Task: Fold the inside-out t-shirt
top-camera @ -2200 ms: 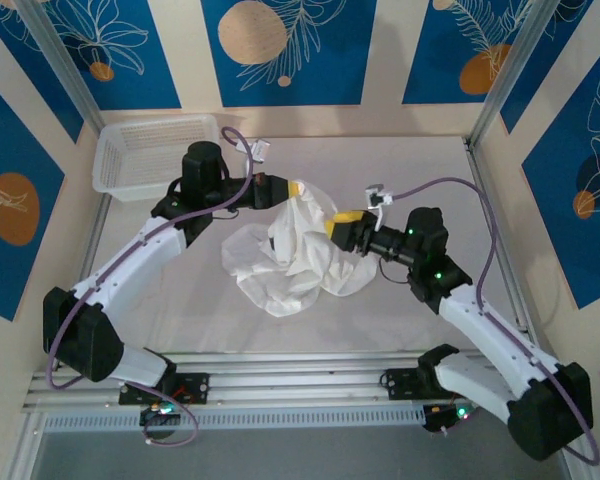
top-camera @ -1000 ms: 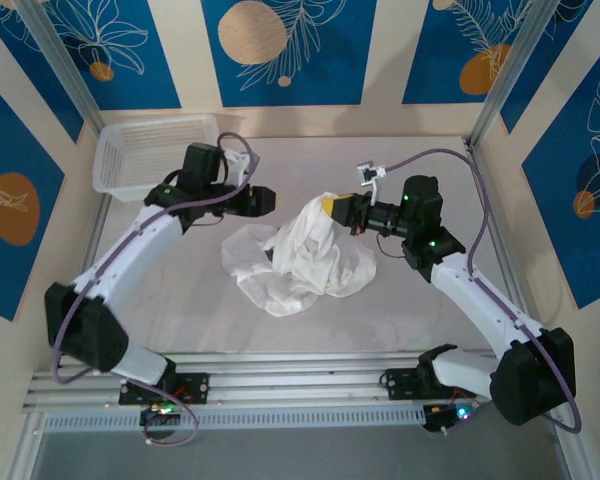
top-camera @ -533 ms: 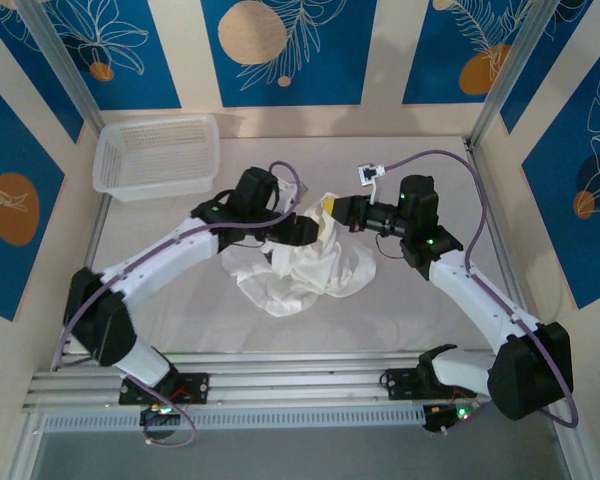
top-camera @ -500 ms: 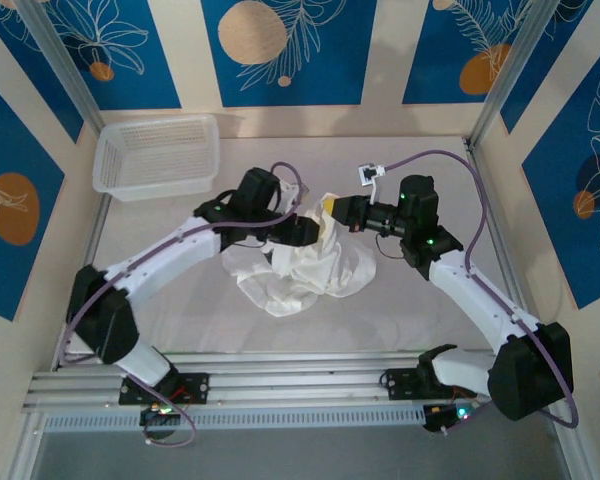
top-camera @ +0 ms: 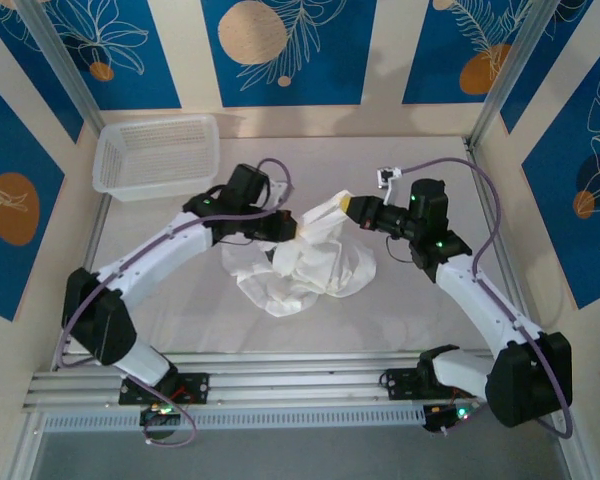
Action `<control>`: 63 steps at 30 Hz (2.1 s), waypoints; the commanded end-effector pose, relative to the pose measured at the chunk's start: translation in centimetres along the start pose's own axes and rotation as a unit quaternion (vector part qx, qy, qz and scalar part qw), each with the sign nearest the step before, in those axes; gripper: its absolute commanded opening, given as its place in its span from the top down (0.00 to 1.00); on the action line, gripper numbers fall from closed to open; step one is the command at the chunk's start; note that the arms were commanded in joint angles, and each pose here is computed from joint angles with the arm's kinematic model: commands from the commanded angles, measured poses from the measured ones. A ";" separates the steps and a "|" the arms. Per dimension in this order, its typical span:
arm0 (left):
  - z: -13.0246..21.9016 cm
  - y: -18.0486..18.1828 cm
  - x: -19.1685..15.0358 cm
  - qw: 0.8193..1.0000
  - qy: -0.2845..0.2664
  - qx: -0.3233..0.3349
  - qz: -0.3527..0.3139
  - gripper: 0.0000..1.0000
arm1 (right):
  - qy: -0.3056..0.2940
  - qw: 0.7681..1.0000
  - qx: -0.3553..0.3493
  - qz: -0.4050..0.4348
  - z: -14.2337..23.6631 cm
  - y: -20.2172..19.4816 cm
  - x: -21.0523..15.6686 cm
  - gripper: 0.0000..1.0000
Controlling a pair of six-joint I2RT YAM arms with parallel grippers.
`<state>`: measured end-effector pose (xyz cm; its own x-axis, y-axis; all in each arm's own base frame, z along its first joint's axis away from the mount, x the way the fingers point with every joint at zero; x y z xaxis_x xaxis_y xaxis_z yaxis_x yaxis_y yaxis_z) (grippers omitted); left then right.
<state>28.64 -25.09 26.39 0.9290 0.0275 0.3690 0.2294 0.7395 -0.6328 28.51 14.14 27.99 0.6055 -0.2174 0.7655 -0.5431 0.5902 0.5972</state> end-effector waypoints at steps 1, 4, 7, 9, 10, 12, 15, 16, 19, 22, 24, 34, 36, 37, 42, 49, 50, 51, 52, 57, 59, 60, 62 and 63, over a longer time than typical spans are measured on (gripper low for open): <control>4.2 0.3 1.6 0.999 -0.050 0.005 0.004 0.97 | -0.018 0.997 -0.042 -0.054 1.9 -2.5 -2.1 1.00; 5.7 0.6 1.9 0.997 -0.073 -0.002 0.004 0.97 | -0.030 0.996 -0.066 -0.053 3.0 -3.6 -5.0 1.00; 5.3 -0.5 1.4 0.997 -0.055 -0.060 -0.014 0.98 | -0.036 0.998 -0.046 -0.025 3.6 -2.7 -6.6 0.82; 4.3 -1.4 0.9 0.994 -0.027 -0.099 -0.026 0.98 | -0.045 0.998 -0.023 0.027 4.0 -1.1 -6.1 0.66; 3.8 -1.6 0.6 0.994 -0.017 -0.103 -0.031 0.98 | -0.049 0.997 -0.017 0.056 4.2 -0.3 -5.7 0.60; 3.0 -2.3 0.2 0.993 0.002 -0.108 -0.050 0.98 | -0.057 0.990 -0.021 0.129 4.5 1.0 -4.6 0.49; 2.5 -3.2 0.0 0.991 0.009 -0.112 -0.070 0.98 | -0.045 0.967 -0.036 0.246 3.9 2.8 -3.1 0.36; 2.6 -3.3 0.0 0.991 0.008 -0.113 -0.073 0.98 | -0.034 0.958 -0.030 0.283 3.4 3.3 -3.0 0.35; 2.9 -3.7 0.1 0.990 0.003 -0.119 -0.081 0.98 | 0.019 0.936 0.001 0.351 1.0 4.1 -2.7 0.33; 3.2 -3.8 -0.1 0.990 0.001 -0.116 -0.084 0.98 | 0.083 0.943 0.045 0.320 -1.8 4.3 -2.6 0.34; 3.5 -3.7 -0.4 0.990 0.000 -0.111 -0.086 0.98 | 0.122 0.945 0.061 0.296 -3.9 4.4 -3.2 0.35; 7.4 -1.3 -1.2 0.994 -0.085 -0.005 -0.062 0.96 | 0.208 0.960 -0.026 0.187 -8.3 -0.9 -7.3 0.76; 8.5 0.5 -1.6 0.992 -0.109 0.049 -0.039 0.95 | 0.187 0.967 -0.009 0.172 -7.5 0.1 -6.2 1.00; 8.8 1.5 -1.8 0.990 -0.117 0.075 -0.029 0.95 | 0.172 0.970 0.002 0.172 -7.1 0.8 -5.7 1.00; 9.7 7.7 -3.8 0.963 -0.150 0.218 0.053 0.98 | 0.109 0.968 0.120 0.190 -6.1 7.0 -4.8 1.00; 9.3 15.2 -6.7 0.908 -0.187 0.335 0.170 0.96 | 0.128 0.934 0.275 0.187 -7.6 15.6 -5.4 0.69; 9.6 15.6 -6.7 0.902 -0.196 0.342 0.177 0.94 | 0.134 0.927 0.292 0.191 -7.6 16.3 -5.0 0.59; 10.2 16.0 -6.7 0.892 -0.207 0.356 0.184 0.92 | 0.134 0.930 0.285 0.188 -7.6 16.2 -4.4 0.54; 10.9 16.5 -6.6 0.882 -0.219 0.371 0.192 0.91 | 0.129 0.940 0.262 0.178 -7.5 15.6 -3.4 0.52; 13.8 18.2 -6.6 0.839 -0.251 0.424 0.230 0.65 | 0.097 0.993 0.022 0.055 -6.0 6.1 -0.5 0.49; 14.2 17.7 -5.9 0.842 -0.262 0.413 0.226 0.57 | 0.118 0.990 -0.074 -0.003 -4.8 2.0 -1.1 0.49; 14.0 16.9 -5.1 0.859 -0.264 0.382 0.214 0.53 | 0.138 0.984 -0.114 -0.026 -4.2 0.3 -1.9 0.50; 12.4 14.2 -3.3 0.910 -0.250 0.279 0.179 0.49 | 0.171 0.970 -0.163 -0.055 -3.5 -2.3 -3.3 0.50; 10.9 12.3 -2.4 0.936 -0.234 0.211 0.159 0.49 | 0.185 0.965 -0.176 -0.068 -3.3 -3.3 -4.0 0.50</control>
<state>23.97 -4.77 22.13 0.6351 0.5470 0.5454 -0.4898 0.8311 -0.2632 31.25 17.73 27.28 0.7080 -0.0573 0.7039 -0.4638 0.7139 0.5247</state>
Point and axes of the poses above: each hand's point on the last joint's axis, 136 mm out from that joint toward the fingers, its own z axis back along the fingers, its own y axis along the line the jaws close on, x = y × z, the point moved 6 cm from there along z, back along the fingers, and after that the axes turned 13 degrees about z, right-handed, at the moved point
